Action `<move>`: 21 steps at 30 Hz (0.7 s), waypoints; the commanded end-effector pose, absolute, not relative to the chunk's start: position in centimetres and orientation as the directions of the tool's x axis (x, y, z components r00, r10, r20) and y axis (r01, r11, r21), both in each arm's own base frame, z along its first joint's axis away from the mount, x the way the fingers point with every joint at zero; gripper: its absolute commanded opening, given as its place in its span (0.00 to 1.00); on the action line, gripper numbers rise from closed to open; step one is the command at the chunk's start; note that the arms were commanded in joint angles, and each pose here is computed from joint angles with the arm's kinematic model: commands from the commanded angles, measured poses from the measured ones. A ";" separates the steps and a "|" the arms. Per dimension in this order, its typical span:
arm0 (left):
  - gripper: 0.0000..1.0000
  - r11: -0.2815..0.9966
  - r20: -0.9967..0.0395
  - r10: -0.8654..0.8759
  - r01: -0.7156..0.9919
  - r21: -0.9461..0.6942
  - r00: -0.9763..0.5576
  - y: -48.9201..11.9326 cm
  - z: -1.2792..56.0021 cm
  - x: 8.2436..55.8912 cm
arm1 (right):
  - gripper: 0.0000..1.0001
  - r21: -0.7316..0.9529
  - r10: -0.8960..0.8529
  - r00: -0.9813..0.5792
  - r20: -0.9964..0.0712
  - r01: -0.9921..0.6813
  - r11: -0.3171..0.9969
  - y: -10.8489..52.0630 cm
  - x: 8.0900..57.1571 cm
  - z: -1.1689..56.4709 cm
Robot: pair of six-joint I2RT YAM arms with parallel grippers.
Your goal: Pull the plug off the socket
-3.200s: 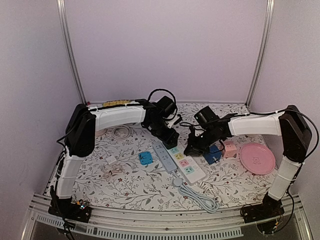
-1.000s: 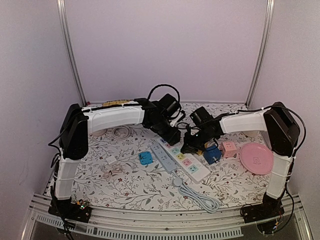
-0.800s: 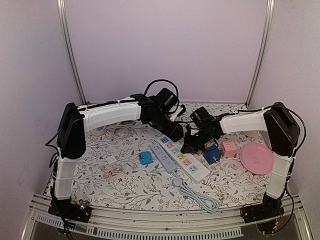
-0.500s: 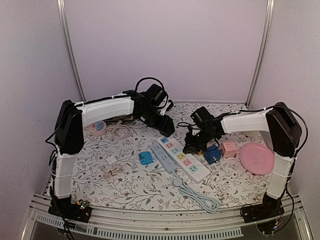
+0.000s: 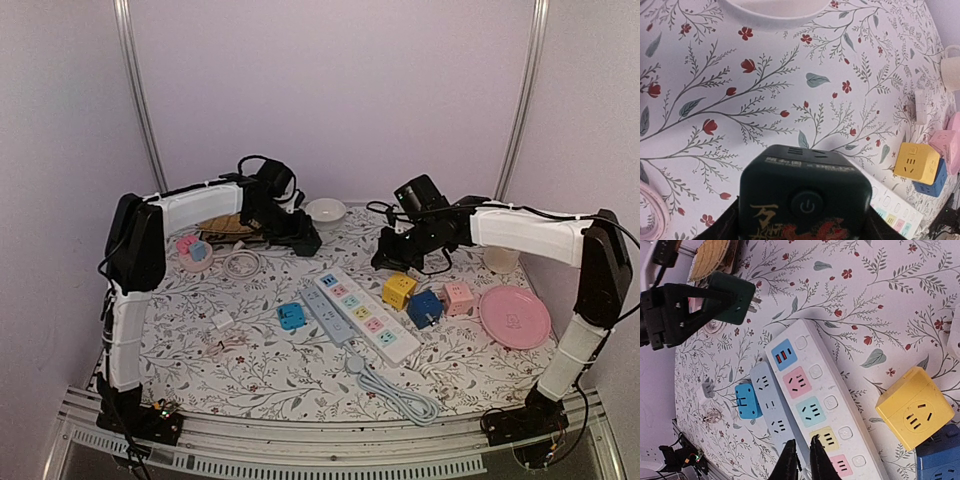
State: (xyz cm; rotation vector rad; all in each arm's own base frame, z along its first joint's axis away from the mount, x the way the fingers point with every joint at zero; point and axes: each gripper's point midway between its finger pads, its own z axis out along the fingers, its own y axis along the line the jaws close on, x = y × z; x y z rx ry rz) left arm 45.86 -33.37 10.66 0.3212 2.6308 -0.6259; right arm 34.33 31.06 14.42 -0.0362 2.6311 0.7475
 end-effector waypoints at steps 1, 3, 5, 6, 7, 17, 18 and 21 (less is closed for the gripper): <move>0.14 0.840 -0.412 0.097 0.297 -0.454 -0.906 -34.4 9.6 47.0 | 0.12 0.497 0.103 -0.892 -0.440 -0.146 0.855 30.5 34.5 17.7; 0.18 0.841 -0.401 0.096 0.290 -0.457 -0.911 -34.4 9.1 47.3 | 0.13 0.499 0.110 -0.887 -0.448 -0.146 0.854 30.3 34.6 18.4; 0.21 0.839 -0.390 0.097 0.286 -0.463 -0.916 -34.5 8.6 47.5 | 0.13 0.496 0.115 -0.883 -0.454 -0.144 0.856 30.1 34.6 18.9; 0.24 0.839 -0.387 0.098 0.285 -0.464 -0.917 -34.6 8.3 47.5 | 0.13 0.496 0.116 -0.882 -0.456 -0.144 0.856 30.0 34.5 19.0; 0.28 0.839 -0.383 0.099 0.284 -0.465 -0.918 -34.6 8.2 47.4 | 0.13 0.496 0.119 -0.880 -0.460 -0.143 0.857 30.0 34.5 19.2; 0.68 0.870 -0.374 0.103 0.266 -0.416 -0.922 -33.5 7.2 47.3 | 0.15 0.493 0.128 -0.874 -0.469 -0.138 0.859 29.7 34.5 19.7; 0.73 0.873 -0.379 0.103 0.266 -0.409 -0.920 -33.4 7.4 47.4 | 0.15 0.493 0.129 -0.873 -0.470 -0.139 0.859 29.7 34.5 19.7; 0.81 0.882 -0.394 0.103 0.267 -0.388 -0.913 -33.0 7.9 47.6 | 0.15 0.493 0.130 -0.872 -0.472 -0.139 0.859 29.7 34.6 19.8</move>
